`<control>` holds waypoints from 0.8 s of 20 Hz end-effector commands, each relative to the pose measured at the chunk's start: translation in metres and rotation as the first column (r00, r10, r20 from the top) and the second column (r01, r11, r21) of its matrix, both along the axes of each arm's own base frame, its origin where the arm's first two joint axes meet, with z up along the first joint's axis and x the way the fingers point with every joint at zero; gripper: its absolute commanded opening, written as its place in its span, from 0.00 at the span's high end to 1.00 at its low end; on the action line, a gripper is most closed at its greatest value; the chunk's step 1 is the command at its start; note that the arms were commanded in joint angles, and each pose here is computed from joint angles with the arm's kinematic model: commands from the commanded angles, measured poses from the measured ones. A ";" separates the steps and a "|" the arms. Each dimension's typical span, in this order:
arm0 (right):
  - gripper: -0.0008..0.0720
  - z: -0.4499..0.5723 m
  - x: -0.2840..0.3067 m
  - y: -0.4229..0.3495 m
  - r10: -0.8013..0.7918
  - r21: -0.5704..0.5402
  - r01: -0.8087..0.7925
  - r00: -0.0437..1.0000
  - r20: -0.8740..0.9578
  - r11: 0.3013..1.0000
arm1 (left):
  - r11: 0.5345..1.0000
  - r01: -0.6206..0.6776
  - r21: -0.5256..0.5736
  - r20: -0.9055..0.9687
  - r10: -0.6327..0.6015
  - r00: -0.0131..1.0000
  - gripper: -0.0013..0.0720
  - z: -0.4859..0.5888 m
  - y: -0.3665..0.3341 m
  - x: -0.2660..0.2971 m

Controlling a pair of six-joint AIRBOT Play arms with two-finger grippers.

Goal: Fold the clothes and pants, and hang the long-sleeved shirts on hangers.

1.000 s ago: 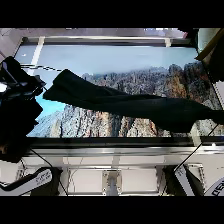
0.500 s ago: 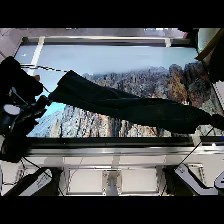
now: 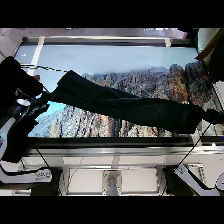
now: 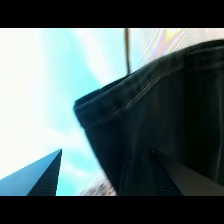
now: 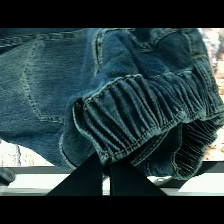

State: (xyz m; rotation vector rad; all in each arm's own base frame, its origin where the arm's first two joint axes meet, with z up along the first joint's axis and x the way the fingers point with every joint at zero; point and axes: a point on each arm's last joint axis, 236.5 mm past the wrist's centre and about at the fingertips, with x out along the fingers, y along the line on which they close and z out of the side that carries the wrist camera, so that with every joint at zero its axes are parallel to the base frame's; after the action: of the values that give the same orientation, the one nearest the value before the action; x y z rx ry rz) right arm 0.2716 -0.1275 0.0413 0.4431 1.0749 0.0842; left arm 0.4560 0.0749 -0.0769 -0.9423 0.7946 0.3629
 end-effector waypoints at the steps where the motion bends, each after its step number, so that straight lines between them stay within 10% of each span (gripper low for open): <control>1: 0.93 0.001 0.002 0.005 -0.010 0.024 0.010 1.000 -0.005 1.000 | 0.999 0.029 0.017 0.024 -0.029 0.999 0.29 -0.001 -0.004 0.033; 5: 0.93 0.001 0.000 0.008 -0.004 0.035 0.004 1.000 -0.013 0.999 | 0.998 0.067 -0.008 -0.033 -0.067 0.997 0.54 -0.027 -0.020 0.032; 7: 0.93 0.001 -0.001 0.009 -0.001 0.037 0.002 1.000 -0.014 0.999 | 0.997 0.071 -0.016 -0.045 -0.072 0.996 0.96 -0.031 -0.021 0.030; 16: 0.93 0.153 -0.016 -0.007 0.070 -0.378 -0.003 0.984 0.164 0.926 | 0.945 0.042 0.323 0.356 -0.163 0.920 0.96 0.230 0.043 -0.018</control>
State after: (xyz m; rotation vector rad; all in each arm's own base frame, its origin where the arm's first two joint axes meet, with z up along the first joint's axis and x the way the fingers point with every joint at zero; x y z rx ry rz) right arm 0.2689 -0.1365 0.1316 0.2234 0.9685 0.0109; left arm 0.4733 0.1041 0.0652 -0.7598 0.5617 0.2227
